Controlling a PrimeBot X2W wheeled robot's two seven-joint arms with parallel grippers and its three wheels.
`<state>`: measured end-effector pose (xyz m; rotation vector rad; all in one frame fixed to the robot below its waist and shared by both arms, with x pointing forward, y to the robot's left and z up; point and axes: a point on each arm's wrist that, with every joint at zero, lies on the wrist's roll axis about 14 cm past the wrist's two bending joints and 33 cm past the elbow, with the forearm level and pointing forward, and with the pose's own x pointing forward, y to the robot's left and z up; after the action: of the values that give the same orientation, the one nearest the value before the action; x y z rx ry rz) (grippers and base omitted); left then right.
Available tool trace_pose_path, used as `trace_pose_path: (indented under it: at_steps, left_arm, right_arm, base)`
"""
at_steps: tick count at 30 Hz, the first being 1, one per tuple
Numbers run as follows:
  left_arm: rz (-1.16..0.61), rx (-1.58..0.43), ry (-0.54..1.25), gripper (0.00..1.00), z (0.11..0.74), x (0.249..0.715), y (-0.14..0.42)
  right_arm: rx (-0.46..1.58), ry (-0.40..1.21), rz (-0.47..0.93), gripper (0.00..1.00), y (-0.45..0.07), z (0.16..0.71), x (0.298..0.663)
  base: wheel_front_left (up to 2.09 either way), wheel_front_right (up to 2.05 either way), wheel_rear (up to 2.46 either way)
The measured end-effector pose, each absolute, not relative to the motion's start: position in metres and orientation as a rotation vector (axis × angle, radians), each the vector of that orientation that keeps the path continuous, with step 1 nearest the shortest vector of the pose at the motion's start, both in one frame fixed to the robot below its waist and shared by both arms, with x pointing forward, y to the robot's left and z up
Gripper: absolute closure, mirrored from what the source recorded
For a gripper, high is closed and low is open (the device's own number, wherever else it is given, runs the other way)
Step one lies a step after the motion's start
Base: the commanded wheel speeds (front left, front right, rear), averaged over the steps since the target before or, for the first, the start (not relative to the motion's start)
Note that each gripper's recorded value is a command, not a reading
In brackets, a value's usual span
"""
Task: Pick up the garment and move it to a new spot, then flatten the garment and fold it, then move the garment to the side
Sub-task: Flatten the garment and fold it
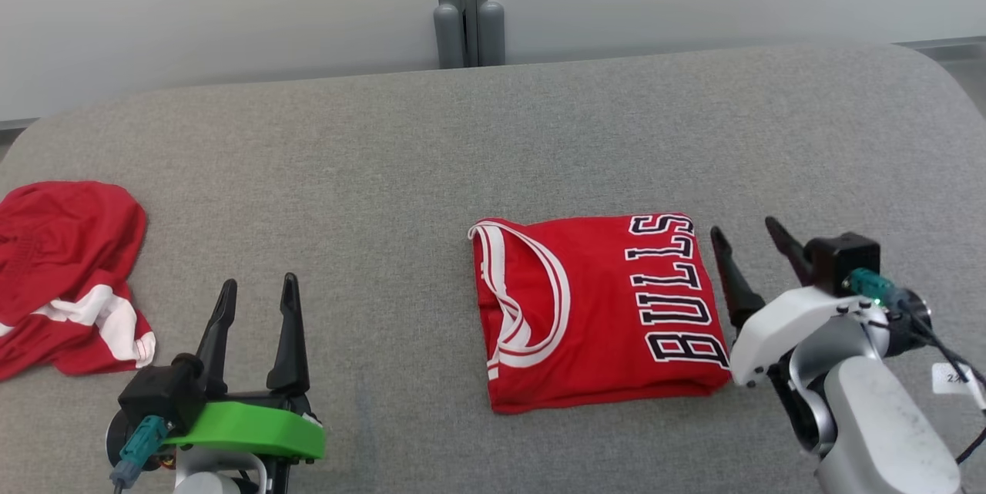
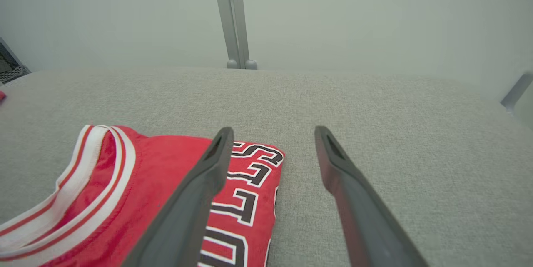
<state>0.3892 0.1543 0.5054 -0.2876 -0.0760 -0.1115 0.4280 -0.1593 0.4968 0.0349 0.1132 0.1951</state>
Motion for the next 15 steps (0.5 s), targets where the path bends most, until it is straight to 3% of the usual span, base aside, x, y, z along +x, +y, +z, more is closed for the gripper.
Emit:
trace_pose_path:
  at_steps: [7,9,10,15]
  left_arm:
    - [-0.113,-0.280,-0.053,0.00,0.498,0.390,0.153]
    - [-0.108,-0.278,-0.051,0.00,0.497,0.391,0.155]
    - [-0.105,-0.276,-0.051,0.00,0.496,0.392,0.156]
    - [-0.088,-0.267,-0.047,0.00,0.494,0.395,0.162]
  right_arm:
    - [0.073,0.212,0.284,0.00,-0.115,0.450,0.410]
    - [0.085,0.239,0.309,0.89,-0.102,0.439,0.406]
    - [0.091,0.255,0.326,1.00,-0.095,0.432,0.404]
    - [0.089,0.305,0.435,1.00,-0.056,0.415,0.400]
  base:
    - [0.00,0.00,0.00]
    - [0.00,0.00,0.00]
    - [0.00,0.00,0.00]
    - [0.00,0.00,0.00]
